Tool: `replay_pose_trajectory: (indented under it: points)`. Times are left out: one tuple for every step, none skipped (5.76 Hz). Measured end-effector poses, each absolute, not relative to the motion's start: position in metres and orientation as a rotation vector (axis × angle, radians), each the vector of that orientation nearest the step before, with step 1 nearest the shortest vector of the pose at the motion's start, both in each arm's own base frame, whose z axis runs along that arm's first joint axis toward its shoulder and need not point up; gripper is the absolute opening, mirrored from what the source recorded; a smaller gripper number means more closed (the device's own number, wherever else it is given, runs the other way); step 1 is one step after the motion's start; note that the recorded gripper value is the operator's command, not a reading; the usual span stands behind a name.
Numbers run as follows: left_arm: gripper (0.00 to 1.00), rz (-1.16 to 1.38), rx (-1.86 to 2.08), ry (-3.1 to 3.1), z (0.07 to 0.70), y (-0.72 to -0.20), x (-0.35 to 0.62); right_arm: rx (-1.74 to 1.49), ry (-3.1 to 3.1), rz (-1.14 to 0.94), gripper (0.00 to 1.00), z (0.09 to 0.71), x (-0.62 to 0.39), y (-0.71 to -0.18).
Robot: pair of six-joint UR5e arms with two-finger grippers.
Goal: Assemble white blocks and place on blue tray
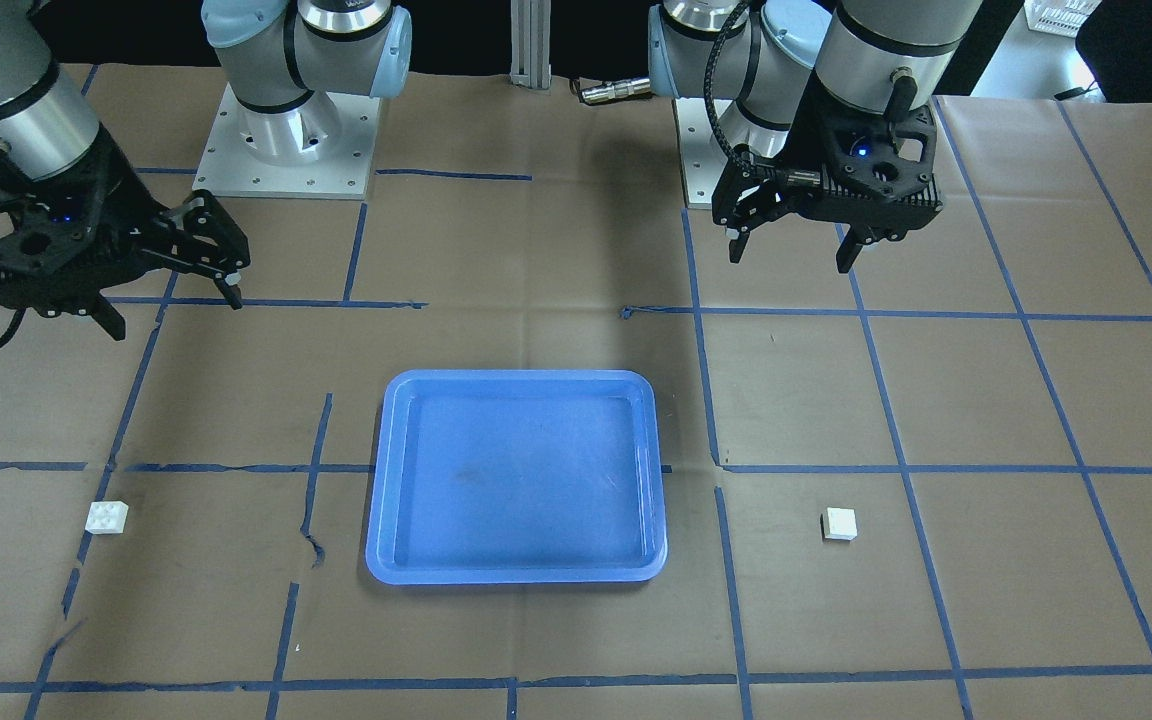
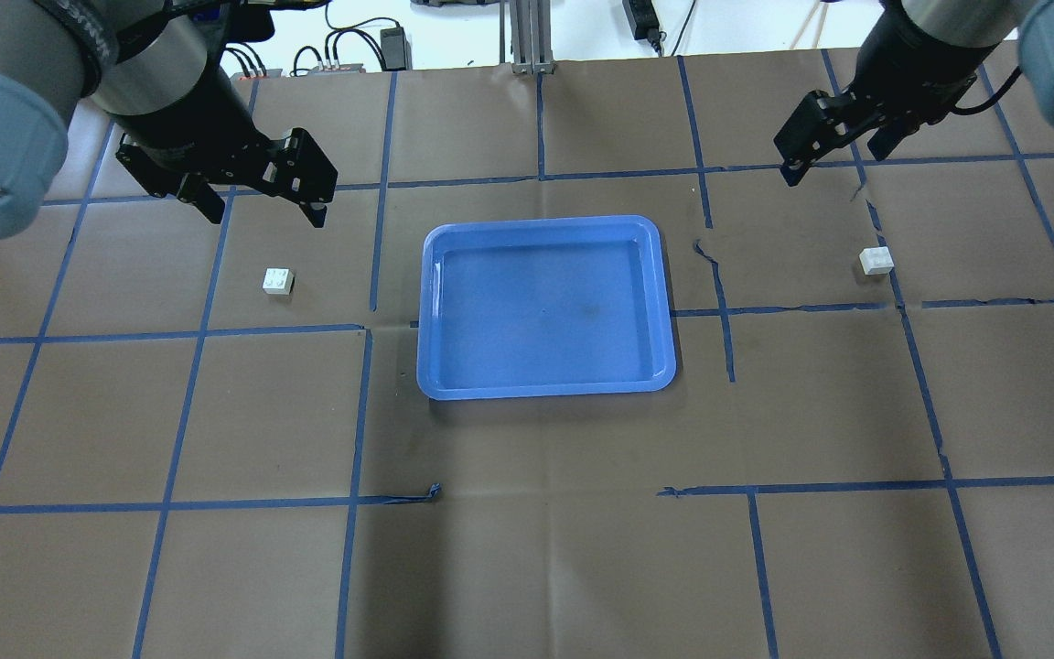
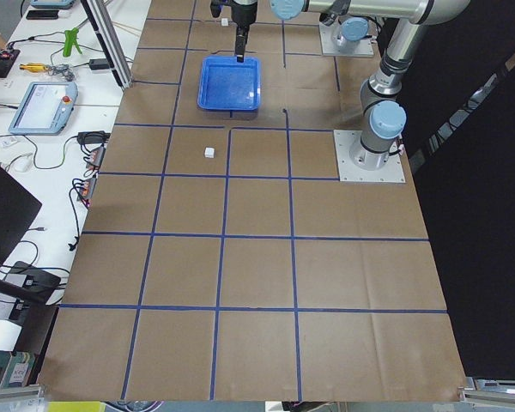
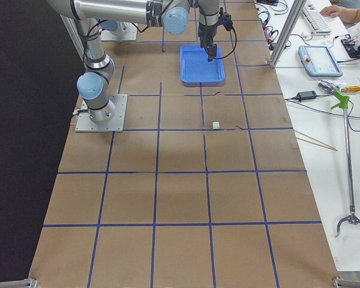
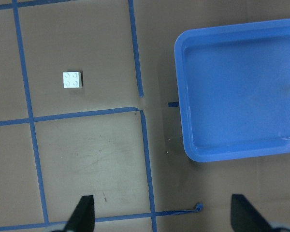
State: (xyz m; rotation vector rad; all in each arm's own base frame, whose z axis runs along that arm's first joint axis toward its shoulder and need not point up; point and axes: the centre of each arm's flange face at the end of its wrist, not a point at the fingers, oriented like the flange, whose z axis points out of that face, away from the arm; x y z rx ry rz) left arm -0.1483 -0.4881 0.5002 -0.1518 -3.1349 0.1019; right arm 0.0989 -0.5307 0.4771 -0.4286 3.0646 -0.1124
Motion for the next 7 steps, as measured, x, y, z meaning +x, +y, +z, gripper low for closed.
replay_pose_trajectory:
  points:
    - [0.99,0.101,-0.151,-3.135,0.5,-0.488,-0.148,-0.384,3.099,-0.092,1.0,0.476,0.111,-0.528]
    - [0.99,0.102,-0.151,-3.135,0.5,-0.488,-0.148,-0.415,3.106,-0.083,1.0,0.473,0.112,-0.53]
    - [0.99,0.1,-0.147,-3.137,0.5,-0.489,-0.143,-0.568,3.086,-0.084,1.0,0.469,0.103,-0.534]
    - [0.99,0.079,-0.146,-3.14,0.493,-0.497,-0.123,-0.806,3.035,-0.079,1.0,0.464,0.077,-0.541]
    - [0.99,0.029,-0.142,-3.136,0.472,-0.52,-0.085,-1.09,2.94,-0.06,1.0,0.454,0.032,-0.55]
    - [0.99,-0.006,-0.138,-3.132,0.438,-0.55,-0.05,-1.371,2.799,-0.034,1.0,0.438,-0.016,-0.559]
    - [0.99,-0.01,-0.172,-3.129,0.398,-0.58,-0.025,-1.615,2.623,-0.05,1.0,0.417,-0.056,-0.568]
